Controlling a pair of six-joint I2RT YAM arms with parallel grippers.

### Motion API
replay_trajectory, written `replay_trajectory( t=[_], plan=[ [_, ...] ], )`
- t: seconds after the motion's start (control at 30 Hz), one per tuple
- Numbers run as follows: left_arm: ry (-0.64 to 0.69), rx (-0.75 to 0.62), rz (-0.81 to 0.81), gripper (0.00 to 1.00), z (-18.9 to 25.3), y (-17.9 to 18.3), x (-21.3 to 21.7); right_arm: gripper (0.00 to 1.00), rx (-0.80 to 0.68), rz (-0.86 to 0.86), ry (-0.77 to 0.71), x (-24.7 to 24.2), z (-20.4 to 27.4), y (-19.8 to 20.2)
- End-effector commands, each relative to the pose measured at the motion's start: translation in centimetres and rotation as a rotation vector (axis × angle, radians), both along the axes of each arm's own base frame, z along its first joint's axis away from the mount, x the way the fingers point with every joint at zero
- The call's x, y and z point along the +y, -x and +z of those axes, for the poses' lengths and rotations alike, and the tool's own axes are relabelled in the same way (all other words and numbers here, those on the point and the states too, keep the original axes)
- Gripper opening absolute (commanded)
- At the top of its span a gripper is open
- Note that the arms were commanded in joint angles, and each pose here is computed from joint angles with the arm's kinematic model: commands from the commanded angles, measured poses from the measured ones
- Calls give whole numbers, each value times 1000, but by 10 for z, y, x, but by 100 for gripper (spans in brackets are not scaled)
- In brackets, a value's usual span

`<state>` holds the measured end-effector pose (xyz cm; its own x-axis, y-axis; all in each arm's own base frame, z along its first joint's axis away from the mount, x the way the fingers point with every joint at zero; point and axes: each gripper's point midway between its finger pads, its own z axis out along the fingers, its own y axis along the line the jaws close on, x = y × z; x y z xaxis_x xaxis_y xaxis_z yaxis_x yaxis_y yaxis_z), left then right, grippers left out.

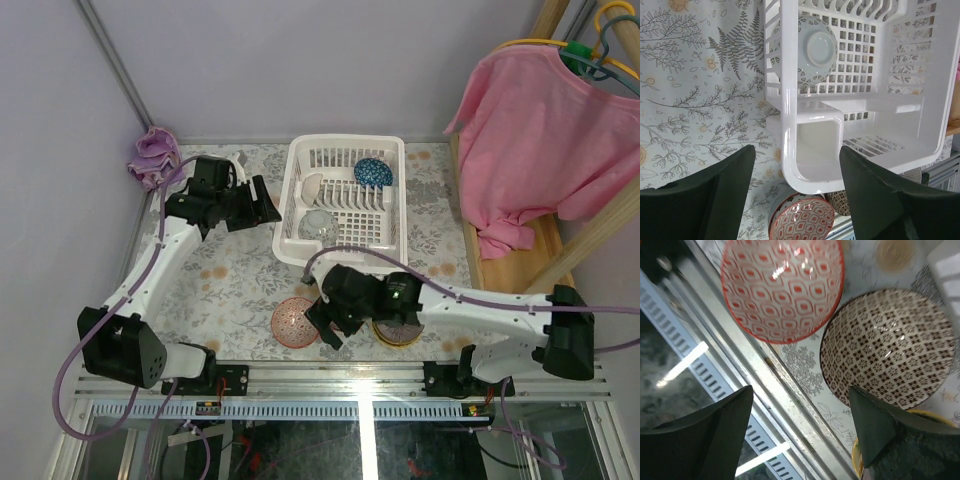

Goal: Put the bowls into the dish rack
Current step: Pick up the bowl from the center of the board.

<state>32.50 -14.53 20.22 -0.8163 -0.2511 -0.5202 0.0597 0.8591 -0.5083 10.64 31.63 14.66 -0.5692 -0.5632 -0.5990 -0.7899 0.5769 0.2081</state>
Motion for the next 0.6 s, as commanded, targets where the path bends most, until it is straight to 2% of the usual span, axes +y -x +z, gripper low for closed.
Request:
replay_trajectory(
  t=[0.0, 0.13, 0.4, 0.57],
  plan=[
    [-17, -7, 10, 68, 9, 9, 7, 83, -93, 7, 74, 0, -21, -5],
    [-27, -4, 23, 68, 9, 13, 10, 81, -136, 35, 94, 9, -35, -13],
    [-31, 10, 29, 69, 5, 15, 11, 66, -79, 132, 166, 18, -72, -5],
    [-34, 16, 33, 68, 1, 14, 12, 42, -77, 150, 193, 20, -82, -6]
  ],
)
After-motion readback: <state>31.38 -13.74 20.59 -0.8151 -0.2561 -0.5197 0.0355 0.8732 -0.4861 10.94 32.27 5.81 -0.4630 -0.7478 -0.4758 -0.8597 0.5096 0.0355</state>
